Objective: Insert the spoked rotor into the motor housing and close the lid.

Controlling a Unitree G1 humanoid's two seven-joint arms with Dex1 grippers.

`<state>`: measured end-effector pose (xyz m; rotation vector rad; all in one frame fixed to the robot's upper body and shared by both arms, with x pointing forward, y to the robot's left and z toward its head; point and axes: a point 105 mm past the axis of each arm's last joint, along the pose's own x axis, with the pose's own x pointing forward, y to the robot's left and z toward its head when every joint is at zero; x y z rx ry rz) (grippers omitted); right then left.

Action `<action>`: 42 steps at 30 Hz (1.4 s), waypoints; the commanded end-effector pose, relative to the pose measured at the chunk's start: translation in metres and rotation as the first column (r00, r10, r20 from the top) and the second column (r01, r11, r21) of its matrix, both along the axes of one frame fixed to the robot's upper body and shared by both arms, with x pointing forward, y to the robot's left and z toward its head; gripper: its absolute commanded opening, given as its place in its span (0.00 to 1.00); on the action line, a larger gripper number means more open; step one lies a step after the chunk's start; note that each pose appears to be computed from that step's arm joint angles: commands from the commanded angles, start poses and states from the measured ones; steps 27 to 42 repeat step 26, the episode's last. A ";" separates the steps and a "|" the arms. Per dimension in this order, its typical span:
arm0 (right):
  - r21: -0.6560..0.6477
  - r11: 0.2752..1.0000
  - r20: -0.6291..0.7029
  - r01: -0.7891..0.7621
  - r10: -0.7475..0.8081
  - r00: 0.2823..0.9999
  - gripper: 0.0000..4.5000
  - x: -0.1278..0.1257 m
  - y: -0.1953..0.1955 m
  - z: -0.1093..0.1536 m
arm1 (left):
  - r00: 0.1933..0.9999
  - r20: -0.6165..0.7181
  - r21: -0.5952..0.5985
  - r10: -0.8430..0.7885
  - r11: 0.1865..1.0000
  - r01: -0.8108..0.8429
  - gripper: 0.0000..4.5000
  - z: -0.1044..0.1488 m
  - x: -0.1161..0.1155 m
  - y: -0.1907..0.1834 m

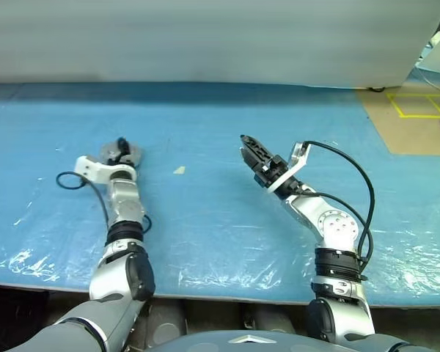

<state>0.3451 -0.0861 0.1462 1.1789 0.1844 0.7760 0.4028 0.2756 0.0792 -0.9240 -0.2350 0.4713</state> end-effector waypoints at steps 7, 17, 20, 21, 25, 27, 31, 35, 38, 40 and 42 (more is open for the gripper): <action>-0.008 0.999 0.063 -0.031 0.031 0.998 0.77 -0.004 0.007 0.011 | 0.981 0.021 0.309 0.194 0.932 -0.191 1.00 0.023 -0.023 0.039; -0.293 0.954 0.170 0.053 -0.003 0.986 0.77 -0.002 0.007 -0.005 | 0.848 0.245 0.692 -0.471 0.697 0.187 1.00 0.099 -0.015 -0.045; -0.422 0.890 0.247 0.171 -0.068 0.967 0.77 0.007 -0.001 -0.012 | 0.734 0.153 0.773 -0.661 0.543 0.329 1.00 0.098 -0.022 -0.074; -0.432 0.878 0.264 0.207 -0.096 0.960 0.77 0.010 -0.005 -0.013 | 0.690 0.090 0.806 -0.718 0.460 0.373 1.00 0.093 -0.027 -0.085; -0.549 0.767 0.413 0.332 -0.096 0.906 0.77 0.015 -0.018 -0.013 | 0.570 -0.072 0.859 -0.818 0.239 0.452 1.00 0.080 -0.041 -0.107; -0.573 0.742 0.444 0.347 -0.075 0.893 0.77 0.014 -0.020 -0.013 | 0.547 -0.096 0.865 -0.832 0.202 0.459 1.00 0.080 -0.044 -0.110; -0.573 0.742 0.444 0.347 -0.075 0.893 0.77 0.014 -0.020 -0.013 | 0.547 -0.096 0.865 -0.832 0.202 0.459 1.00 0.080 -0.044 -0.110; -0.573 0.742 0.444 0.347 -0.075 0.893 0.77 0.014 -0.020 -0.013 | 0.547 -0.096 0.865 -0.832 0.202 0.459 1.00 0.080 -0.044 -0.110; -0.573 0.742 0.444 0.347 -0.075 0.893 0.77 0.014 -0.020 -0.013 | 0.547 -0.096 0.865 -0.832 0.202 0.459 1.00 0.080 -0.044 -0.110; -0.573 0.742 0.444 0.347 -0.075 0.893 0.77 0.014 -0.020 -0.013 | 0.547 -0.096 0.865 -0.832 0.202 0.459 1.00 0.080 -0.044 -0.110; -0.573 0.742 0.444 0.347 -0.075 0.893 0.77 0.014 -0.020 -0.013 | 0.547 -0.096 0.865 -0.832 0.202 0.459 1.00 0.080 -0.044 -0.110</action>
